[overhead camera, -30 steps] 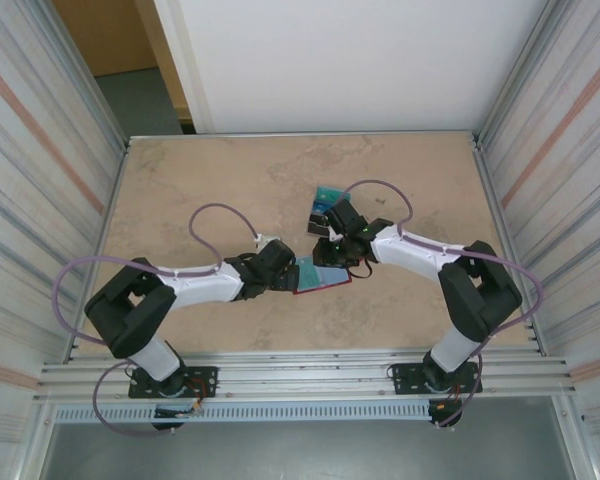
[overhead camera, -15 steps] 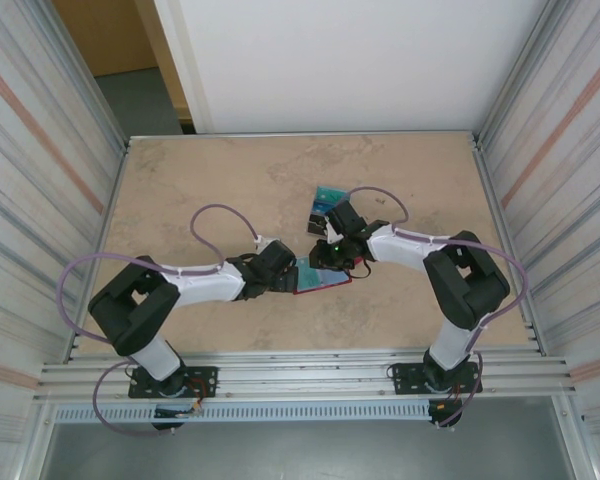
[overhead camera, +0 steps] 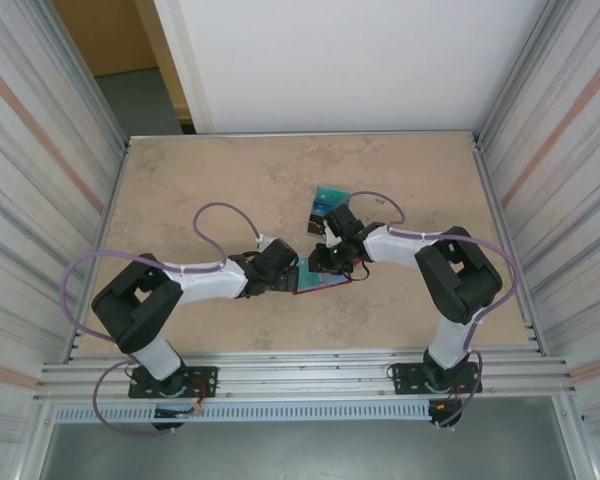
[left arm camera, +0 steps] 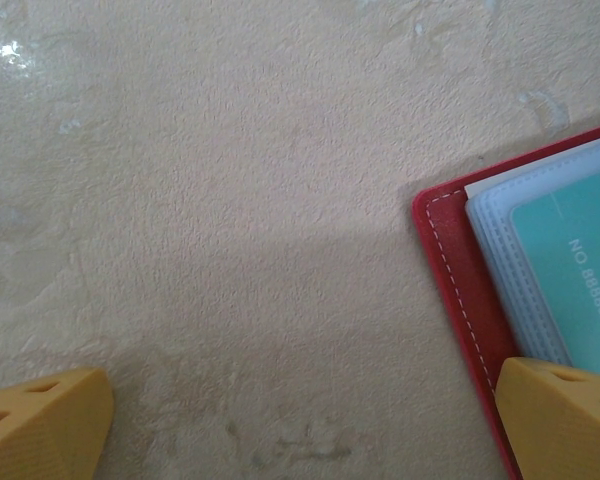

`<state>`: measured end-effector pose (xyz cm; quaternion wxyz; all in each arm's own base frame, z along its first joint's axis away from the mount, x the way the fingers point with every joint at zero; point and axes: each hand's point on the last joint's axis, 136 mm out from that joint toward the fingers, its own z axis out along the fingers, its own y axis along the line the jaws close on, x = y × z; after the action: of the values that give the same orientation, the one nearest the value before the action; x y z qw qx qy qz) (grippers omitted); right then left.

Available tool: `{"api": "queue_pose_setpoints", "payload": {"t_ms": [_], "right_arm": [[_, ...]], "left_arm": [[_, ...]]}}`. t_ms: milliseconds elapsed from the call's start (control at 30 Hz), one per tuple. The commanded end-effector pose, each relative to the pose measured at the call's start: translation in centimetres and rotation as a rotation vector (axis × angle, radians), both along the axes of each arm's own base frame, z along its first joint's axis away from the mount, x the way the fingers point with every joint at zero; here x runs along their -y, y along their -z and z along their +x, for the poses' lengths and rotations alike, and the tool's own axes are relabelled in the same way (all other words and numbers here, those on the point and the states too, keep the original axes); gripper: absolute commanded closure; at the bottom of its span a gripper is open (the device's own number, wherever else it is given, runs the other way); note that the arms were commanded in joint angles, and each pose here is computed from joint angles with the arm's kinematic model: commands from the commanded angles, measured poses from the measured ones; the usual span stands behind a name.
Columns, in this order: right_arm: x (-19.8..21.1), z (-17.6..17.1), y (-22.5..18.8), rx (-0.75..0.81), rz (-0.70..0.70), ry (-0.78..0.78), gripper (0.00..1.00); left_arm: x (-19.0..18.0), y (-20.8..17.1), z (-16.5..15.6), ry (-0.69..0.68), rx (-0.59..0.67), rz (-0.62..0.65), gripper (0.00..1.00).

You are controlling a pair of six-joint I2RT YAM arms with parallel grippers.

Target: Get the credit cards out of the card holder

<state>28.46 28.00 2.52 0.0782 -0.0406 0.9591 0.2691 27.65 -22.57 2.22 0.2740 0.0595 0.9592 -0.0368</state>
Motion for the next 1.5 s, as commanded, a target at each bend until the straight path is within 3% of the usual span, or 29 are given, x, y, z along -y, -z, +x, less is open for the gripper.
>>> {"api": "queue_pose_setpoints", "payload": {"t_ms": [0,900,1467], "right_arm": [[-0.2,-0.9,0.9,-0.044,0.012,-0.014,0.73],[-1.9,-1.3,-3.3,-0.074,0.372,-0.041,0.79],[-1.2,-1.0,-2.8,-0.089,0.417,-0.024,0.86]], "left_arm": [[-0.5,0.5,0.0,-0.023,-0.021,0.026,0.01],[-0.9,0.5,-0.3,-0.035,-0.056,0.065,0.01],[-0.9,0.5,-0.2,-0.034,-0.064,0.077,0.01]]}}
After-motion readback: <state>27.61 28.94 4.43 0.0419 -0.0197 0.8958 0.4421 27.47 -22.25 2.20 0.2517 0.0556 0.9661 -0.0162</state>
